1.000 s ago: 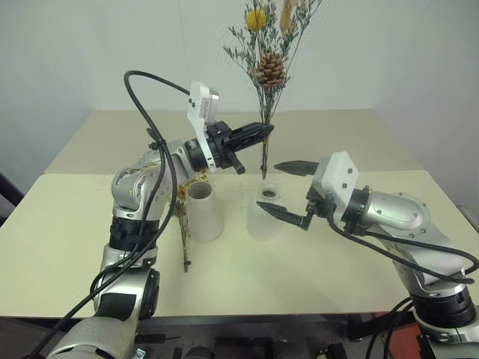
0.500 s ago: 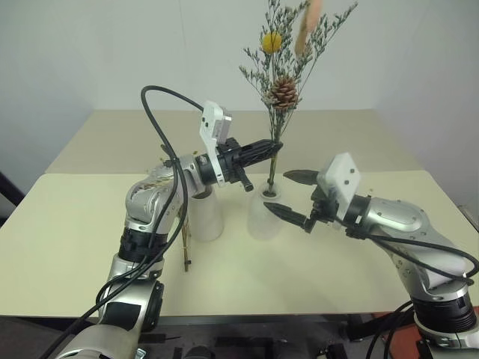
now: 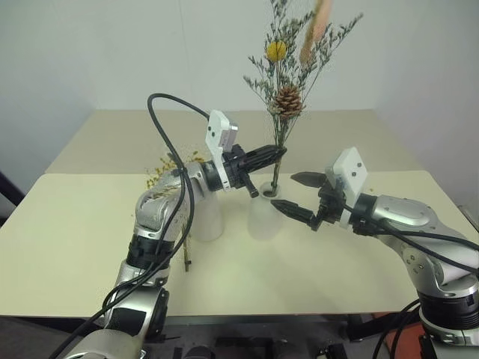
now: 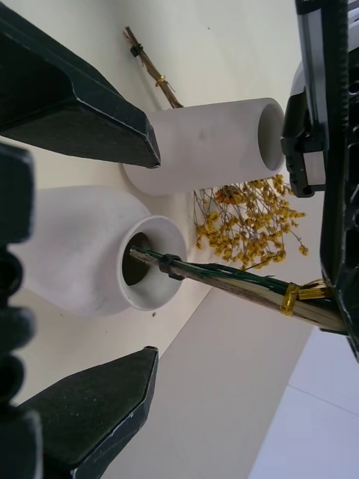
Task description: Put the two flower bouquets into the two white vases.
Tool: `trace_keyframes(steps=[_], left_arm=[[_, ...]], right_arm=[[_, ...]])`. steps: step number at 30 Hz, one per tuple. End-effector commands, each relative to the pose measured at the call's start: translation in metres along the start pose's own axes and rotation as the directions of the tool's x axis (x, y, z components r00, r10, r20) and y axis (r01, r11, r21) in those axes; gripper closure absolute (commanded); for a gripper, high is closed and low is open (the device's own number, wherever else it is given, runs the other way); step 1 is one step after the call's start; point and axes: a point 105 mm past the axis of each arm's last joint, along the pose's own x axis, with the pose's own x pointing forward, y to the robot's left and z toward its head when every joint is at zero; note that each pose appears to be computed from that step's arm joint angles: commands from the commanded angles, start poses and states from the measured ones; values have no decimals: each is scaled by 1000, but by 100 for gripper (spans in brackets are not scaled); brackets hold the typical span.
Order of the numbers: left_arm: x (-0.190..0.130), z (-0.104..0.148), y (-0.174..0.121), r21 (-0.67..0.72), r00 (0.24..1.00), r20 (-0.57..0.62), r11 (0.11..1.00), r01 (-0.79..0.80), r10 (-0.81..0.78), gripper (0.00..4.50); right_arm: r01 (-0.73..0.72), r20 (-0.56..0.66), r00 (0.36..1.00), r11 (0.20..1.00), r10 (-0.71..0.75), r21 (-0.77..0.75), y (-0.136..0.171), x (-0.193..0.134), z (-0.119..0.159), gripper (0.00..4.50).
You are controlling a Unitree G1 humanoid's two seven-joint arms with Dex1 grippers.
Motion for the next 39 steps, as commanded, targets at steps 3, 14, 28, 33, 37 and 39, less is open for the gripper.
trace_keyframes(steps=[3,14,28,33,37,39], left_arm=[[1,1,-2,42,1000,13,999,-2,1,447],[1,-14,0,46,999,-26,998,-31,32,426],[-11,-16,-1,46,994,-59,995,-88,91,27],[-30,-15,-1,80,982,-125,988,-131,140,3],[-55,-12,-1,86,960,-208,982,-170,185,3],[-66,-9,0,102,947,-238,975,-196,215,3]], right_arm=[[-2,22,1000,1000,3,-27,0,-2,9,0],[0,31,1000,999,1,-34,1,-2,10,0],[-5,31,999,999,7,-54,2,-1,11,0],[-16,19,1000,998,17,-65,4,-2,9,0],[-45,-11,999,997,44,-67,9,-7,4,0],[-60,-26,998,996,59,-70,11,-10,2,0]])
